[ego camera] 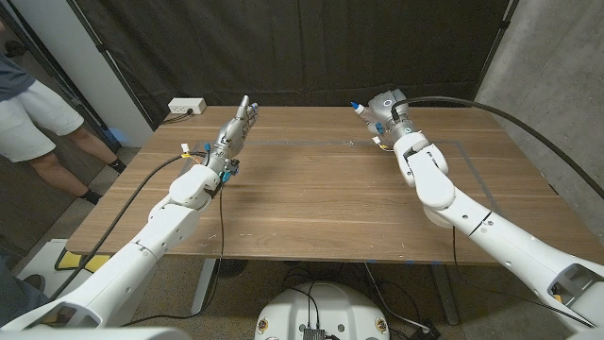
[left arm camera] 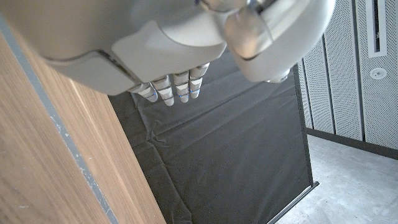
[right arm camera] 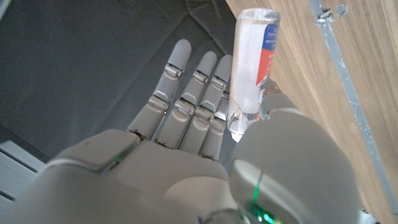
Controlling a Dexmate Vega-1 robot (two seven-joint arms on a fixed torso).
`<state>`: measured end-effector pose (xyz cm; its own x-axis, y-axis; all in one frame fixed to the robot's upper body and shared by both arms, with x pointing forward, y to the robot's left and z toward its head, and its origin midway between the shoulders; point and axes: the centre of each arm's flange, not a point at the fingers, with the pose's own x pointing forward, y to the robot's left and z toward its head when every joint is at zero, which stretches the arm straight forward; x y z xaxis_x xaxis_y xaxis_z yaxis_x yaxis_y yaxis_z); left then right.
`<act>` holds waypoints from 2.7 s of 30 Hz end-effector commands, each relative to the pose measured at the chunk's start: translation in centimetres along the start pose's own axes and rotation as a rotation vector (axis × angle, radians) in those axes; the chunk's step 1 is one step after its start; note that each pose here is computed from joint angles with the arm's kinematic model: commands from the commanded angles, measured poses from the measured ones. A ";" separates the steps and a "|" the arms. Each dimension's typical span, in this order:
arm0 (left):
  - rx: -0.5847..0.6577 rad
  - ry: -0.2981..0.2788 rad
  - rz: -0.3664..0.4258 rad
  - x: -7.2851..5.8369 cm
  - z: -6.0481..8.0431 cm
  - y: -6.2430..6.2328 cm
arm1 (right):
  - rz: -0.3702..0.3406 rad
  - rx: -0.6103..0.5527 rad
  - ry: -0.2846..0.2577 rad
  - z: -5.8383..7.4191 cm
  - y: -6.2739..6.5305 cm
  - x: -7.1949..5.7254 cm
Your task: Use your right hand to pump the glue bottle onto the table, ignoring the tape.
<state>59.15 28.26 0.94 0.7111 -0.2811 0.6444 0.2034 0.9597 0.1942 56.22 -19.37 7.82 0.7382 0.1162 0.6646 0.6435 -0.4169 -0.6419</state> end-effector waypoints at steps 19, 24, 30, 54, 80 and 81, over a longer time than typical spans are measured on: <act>0.000 0.034 0.000 0.0 -0.4 -0.9 | -0.038 0.635 0.273 -0.9 4.5 -3.5; -0.001 0.039 0.000 -0.1 -0.4 -1.0 | -0.060 0.685 0.292 -0.2 5.2 -4.4; 0.000 0.040 0.002 -0.2 -0.4 -1.1 | -0.054 0.732 0.313 0.7 6.3 -5.5; 0.004 0.056 -0.034 -0.6 -0.4 -2.3 | 0.014 0.723 0.328 3.8 9.9 -7.7; 0.005 0.047 -0.060 0.0 -0.2 -2.8 | 0.063 0.713 0.426 5.6 13.7 -6.0; 0.005 0.047 -0.060 -0.1 -0.2 -2.8 | 0.065 0.717 0.427 5.7 13.6 -6.0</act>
<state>58.85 25.74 0.20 0.7315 -0.3328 0.5951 0.2405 0.9426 0.2315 60.17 -21.14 -6.78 0.7128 -0.2737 0.6457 0.7013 0.2666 -0.6612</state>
